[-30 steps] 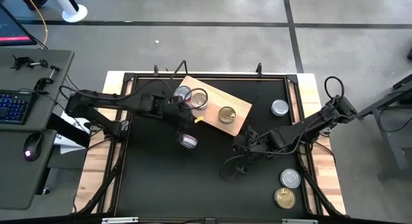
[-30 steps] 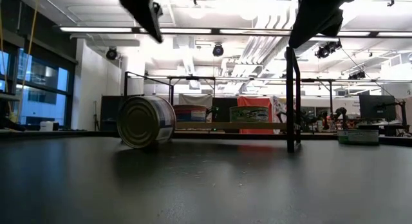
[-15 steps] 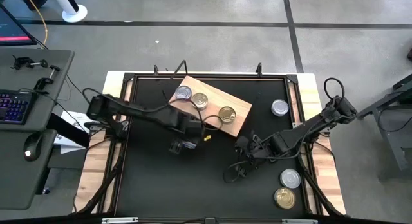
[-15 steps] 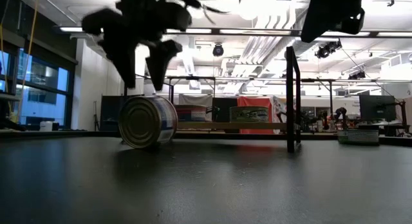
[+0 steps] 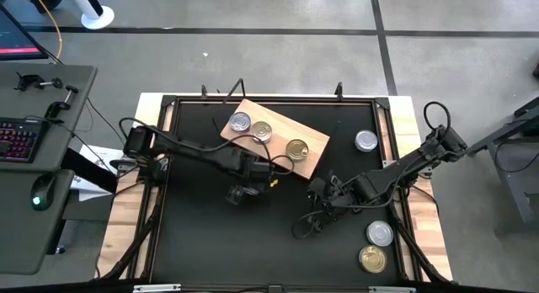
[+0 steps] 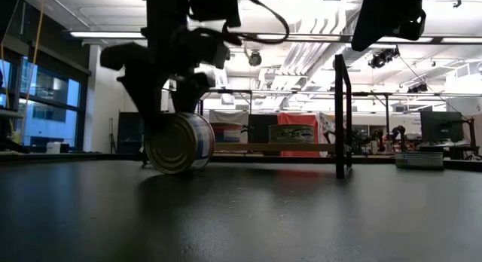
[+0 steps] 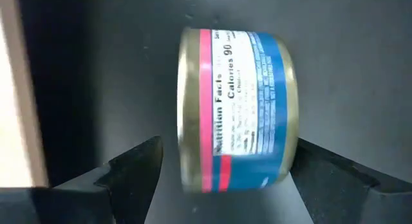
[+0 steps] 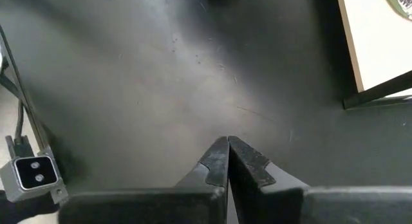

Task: Stack canned seafood by type on shelf
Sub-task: Stack the blue-pink tuna can on top of the blue-pink tuna can on the shelf

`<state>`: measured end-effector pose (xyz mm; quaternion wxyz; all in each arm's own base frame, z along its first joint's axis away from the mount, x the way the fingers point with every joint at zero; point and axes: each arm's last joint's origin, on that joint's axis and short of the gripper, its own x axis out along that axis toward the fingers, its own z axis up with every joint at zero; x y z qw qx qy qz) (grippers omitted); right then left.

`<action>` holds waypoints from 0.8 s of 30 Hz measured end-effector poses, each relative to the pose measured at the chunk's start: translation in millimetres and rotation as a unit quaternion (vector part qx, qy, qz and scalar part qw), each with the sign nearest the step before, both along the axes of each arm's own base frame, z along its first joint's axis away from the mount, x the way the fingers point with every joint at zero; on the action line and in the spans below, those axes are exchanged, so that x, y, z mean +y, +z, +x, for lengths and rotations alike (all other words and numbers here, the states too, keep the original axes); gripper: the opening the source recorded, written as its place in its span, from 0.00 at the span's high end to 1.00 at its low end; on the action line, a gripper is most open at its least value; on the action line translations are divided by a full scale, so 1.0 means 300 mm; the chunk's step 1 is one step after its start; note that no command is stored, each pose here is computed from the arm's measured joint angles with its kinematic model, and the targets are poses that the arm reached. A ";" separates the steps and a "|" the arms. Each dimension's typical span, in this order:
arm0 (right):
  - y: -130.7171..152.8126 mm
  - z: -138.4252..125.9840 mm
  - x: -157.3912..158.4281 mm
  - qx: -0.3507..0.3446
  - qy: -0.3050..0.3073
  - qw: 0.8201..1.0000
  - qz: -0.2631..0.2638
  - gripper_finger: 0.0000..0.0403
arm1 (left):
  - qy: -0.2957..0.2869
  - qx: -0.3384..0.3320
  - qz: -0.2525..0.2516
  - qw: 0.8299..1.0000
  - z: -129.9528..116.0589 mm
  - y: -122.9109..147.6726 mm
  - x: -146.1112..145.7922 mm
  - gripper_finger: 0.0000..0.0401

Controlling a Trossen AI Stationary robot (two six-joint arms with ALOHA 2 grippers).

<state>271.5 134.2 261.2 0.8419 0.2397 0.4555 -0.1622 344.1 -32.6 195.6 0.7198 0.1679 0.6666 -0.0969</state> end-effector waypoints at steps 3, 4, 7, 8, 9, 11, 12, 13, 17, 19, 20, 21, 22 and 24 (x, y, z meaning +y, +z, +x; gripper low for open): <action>0.000 -0.001 -0.001 0.002 0.004 1.000 -0.004 1.00 | 0.018 -0.018 -0.004 1.000 0.009 -0.002 -0.005 0.22; -0.001 -0.002 -0.001 0.003 0.005 1.000 -0.005 1.00 | 0.024 -0.021 -0.005 0.999 0.010 0.001 -0.005 0.23; -0.001 -0.003 -0.001 0.005 0.010 1.000 -0.010 1.00 | 0.027 -0.029 -0.007 0.999 0.013 0.002 -0.017 0.31; -0.001 -0.003 -0.002 0.006 0.011 1.000 -0.010 1.00 | 0.026 -0.031 -0.007 0.999 0.014 0.002 -0.021 0.35; -0.002 -0.003 -0.002 0.006 0.011 1.000 -0.010 1.00 | 0.023 -0.033 -0.007 0.999 0.014 0.003 -0.026 0.41; -0.002 -0.004 -0.002 0.008 0.011 1.000 -0.011 1.00 | 0.020 -0.033 -0.007 0.999 0.012 0.005 -0.034 0.53; -0.003 -0.006 -0.001 0.010 0.012 1.000 -0.012 1.00 | 0.019 -0.034 -0.008 0.999 0.010 0.011 -0.037 0.58; -0.003 -0.008 0.001 0.011 0.013 1.000 -0.013 1.00 | 0.017 -0.035 -0.009 0.999 0.004 0.019 -0.038 0.59; 0.001 -0.028 0.032 0.012 0.023 1.000 -0.003 1.00 | 0.024 -0.042 0.000 0.999 -0.039 0.134 -0.009 0.58; 0.009 -0.048 0.057 0.008 0.033 0.999 0.003 1.00 | 0.041 -0.089 0.030 0.995 -0.072 0.239 0.027 0.58; 0.013 -0.059 0.068 0.006 0.036 0.999 0.004 1.00 | 0.052 -0.120 0.054 0.990 -0.093 0.290 0.045 0.58; 0.013 -0.067 0.078 0.006 0.036 0.999 0.002 1.00 | 0.064 -0.154 0.080 0.983 -0.114 0.338 0.065 0.58; 0.014 -0.074 0.087 0.003 0.032 0.999 0.001 1.00 | 0.073 -0.191 0.111 0.972 -0.131 0.384 0.086 0.58; 0.013 -0.085 0.099 -0.002 0.024 1.000 -0.006 1.00 | 0.083 -0.264 0.156 0.948 -0.148 0.463 0.129 0.58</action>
